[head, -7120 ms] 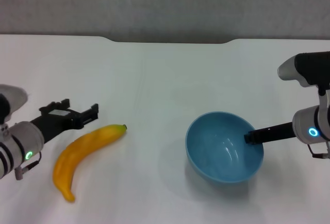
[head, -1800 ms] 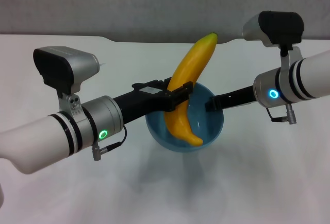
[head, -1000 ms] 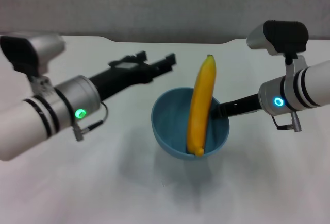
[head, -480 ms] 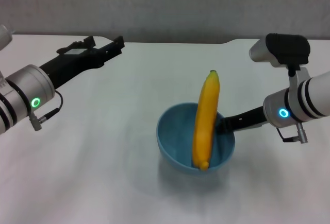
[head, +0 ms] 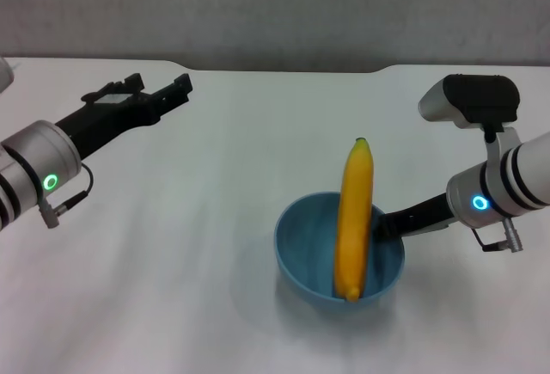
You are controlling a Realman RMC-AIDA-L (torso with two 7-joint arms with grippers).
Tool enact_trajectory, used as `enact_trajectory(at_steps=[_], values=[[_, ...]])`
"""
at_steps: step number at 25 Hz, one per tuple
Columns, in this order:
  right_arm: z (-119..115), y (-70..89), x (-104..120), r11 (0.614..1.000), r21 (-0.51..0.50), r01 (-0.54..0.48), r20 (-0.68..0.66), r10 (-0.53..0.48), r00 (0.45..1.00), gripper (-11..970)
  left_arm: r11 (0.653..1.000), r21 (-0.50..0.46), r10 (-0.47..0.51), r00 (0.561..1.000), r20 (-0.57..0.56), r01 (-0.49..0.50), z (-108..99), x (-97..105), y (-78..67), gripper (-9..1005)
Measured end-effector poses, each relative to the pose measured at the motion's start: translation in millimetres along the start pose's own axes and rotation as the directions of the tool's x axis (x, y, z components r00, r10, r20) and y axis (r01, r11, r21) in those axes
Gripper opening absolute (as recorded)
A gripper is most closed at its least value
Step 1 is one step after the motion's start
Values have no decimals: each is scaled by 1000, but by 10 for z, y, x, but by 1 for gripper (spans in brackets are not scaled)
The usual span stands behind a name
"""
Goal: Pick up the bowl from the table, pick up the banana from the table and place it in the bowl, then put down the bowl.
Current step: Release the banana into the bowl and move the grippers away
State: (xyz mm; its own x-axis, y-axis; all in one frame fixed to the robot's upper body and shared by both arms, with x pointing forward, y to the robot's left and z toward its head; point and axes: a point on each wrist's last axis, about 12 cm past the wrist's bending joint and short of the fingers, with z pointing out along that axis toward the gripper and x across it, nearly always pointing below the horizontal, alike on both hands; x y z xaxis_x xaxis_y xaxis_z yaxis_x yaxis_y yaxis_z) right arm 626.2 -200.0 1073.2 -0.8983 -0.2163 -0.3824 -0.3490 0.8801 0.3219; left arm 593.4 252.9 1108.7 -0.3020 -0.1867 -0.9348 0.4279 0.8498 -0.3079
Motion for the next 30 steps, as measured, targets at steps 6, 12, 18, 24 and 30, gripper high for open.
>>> enact_trajectory(at_steps=[6,12,18,24,30], values=[[17,-22,36,1000,3,-8,6,8,1000,35,998,-39,44,999,-26,-45,3,78,90,894],[17,-21,29,1000,5,-5,11,5,1000,35,993,-66,92,994,-52,-95,-35,178,150,894],[16,-20,26,1000,5,-4,12,4,1000,35,979,-93,173,981,-92,-181,-49,348,215,894],[25,-30,55,1000,7,-3,4,3,1000,37,971,-125,194,977,-94,-205,-88,406,280,894],[35,-57,103,1000,9,-11,-4,11,1000,45,972,-131,183,978,-97,-195,-101,426,294,894]])
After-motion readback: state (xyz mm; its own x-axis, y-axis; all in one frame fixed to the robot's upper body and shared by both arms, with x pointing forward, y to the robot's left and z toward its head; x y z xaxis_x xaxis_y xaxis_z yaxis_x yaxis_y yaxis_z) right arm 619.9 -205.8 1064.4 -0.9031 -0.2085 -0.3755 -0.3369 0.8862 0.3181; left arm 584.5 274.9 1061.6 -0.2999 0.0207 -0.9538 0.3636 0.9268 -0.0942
